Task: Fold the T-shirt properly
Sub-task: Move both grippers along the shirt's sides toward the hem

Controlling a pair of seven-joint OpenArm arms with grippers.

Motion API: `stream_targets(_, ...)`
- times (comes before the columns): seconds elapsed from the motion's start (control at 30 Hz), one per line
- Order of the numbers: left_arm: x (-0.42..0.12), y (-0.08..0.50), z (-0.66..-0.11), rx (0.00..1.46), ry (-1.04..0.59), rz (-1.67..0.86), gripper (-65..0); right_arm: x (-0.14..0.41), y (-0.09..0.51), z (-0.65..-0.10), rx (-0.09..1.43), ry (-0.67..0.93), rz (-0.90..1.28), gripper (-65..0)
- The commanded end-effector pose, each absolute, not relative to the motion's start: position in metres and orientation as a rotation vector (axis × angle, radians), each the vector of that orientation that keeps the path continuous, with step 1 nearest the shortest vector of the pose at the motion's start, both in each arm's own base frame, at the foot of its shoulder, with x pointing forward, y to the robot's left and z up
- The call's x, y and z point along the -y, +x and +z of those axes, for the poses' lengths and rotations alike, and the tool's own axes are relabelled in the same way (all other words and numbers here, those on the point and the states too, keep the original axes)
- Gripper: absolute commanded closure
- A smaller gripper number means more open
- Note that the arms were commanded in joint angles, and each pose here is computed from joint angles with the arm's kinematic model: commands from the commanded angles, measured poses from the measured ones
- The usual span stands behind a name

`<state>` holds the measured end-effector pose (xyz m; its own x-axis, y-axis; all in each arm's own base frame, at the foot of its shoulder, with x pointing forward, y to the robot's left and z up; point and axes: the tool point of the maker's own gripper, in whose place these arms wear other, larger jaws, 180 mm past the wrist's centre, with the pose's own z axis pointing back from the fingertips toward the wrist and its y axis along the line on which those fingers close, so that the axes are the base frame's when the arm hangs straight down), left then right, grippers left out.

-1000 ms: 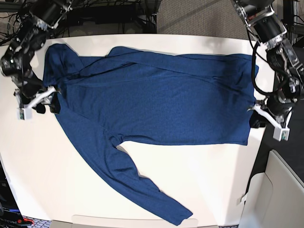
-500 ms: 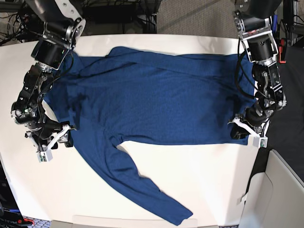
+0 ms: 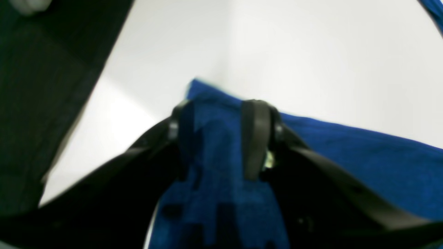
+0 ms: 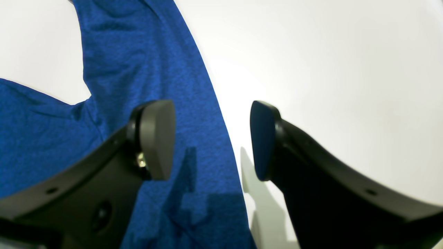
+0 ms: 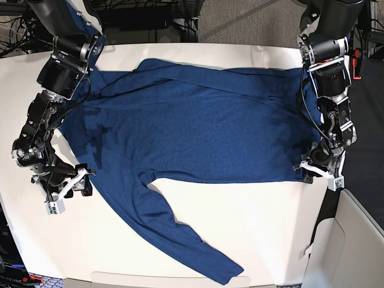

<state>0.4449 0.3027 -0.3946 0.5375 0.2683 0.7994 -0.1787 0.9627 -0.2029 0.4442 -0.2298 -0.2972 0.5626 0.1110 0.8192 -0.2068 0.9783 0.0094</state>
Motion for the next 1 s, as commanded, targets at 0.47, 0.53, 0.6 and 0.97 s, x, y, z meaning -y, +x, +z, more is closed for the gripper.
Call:
stream_targets(0.47, -0.312, 0.457, -0.392, 0.977, -0.120, 0.314, -25.2, 0.236, 0.457, -0.266, 1.046, 0.096, 0.195, -34.1)
stream_targets(0.53, -0.303, 0.456, -0.398, 0.965, -0.137, 0.318, -25.2, 0.236, 0.457, -0.266, 1.046, 0.096, 0.195, -34.1)
stream_targets(0.6, -0.300, 0.456, -0.401, 0.960, -0.143, 0.319, -25.2, 0.236, 0.457, -0.266, 1.046, 0.096, 0.195, -34.1)
stream_targets(0.97, -0.286, 0.438, -0.425, 0.898, -0.162, 0.312, -6.8, 0.238, 0.457, -0.265, 1.048, 0.092, 0.195, -34.1)
